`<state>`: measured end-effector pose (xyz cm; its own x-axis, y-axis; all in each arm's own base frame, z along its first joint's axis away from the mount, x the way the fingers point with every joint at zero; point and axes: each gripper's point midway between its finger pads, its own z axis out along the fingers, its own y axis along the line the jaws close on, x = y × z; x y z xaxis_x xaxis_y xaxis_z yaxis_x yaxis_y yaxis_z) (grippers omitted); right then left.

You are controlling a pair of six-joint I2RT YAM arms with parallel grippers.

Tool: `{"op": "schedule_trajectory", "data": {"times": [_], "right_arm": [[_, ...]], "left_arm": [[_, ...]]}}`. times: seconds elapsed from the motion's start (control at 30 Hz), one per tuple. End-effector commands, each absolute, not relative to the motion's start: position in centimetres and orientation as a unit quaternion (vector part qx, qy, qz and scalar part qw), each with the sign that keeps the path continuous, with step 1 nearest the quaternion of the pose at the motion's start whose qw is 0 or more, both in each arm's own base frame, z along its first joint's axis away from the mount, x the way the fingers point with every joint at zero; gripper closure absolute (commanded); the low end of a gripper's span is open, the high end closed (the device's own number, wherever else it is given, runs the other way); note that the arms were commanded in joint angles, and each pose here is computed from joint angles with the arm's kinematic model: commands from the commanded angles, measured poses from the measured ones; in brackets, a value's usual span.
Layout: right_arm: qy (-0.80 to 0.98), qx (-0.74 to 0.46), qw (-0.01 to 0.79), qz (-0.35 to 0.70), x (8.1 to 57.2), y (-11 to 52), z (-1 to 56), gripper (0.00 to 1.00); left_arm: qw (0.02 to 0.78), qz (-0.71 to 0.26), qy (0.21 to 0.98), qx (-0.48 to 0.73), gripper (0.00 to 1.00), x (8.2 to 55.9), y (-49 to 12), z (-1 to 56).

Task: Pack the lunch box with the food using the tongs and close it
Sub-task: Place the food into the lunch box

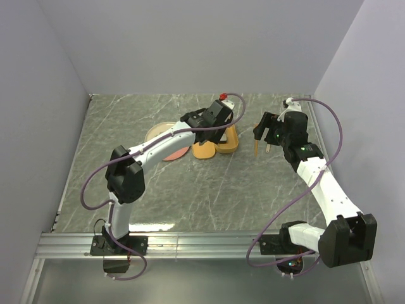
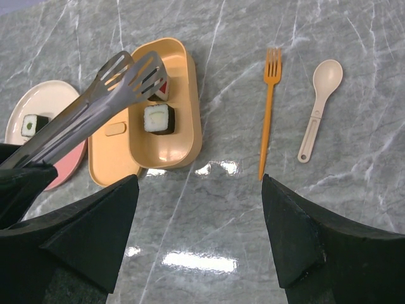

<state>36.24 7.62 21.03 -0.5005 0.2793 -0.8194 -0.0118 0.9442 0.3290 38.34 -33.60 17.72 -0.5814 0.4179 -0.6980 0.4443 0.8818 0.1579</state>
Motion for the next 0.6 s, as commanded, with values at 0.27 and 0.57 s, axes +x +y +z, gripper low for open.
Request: {"op": "schedule_trajectory", "data": {"times": [0.27, 0.57], "right_arm": [[0.84, 0.079, 0.516, 0.147, 36.5, 7.3, 22.6, 0.15], [0.841, 0.077, 0.515, 0.148, 36.5, 7.4, 22.6, 0.15]], "left_arm": [[0.4, -0.052, 0.888, 0.222, 0.5, 39.5, -34.9, 18.2], [0.396, -0.08, 0.887, 0.223, 0.5, 39.3, -36.2, 18.0]]}}
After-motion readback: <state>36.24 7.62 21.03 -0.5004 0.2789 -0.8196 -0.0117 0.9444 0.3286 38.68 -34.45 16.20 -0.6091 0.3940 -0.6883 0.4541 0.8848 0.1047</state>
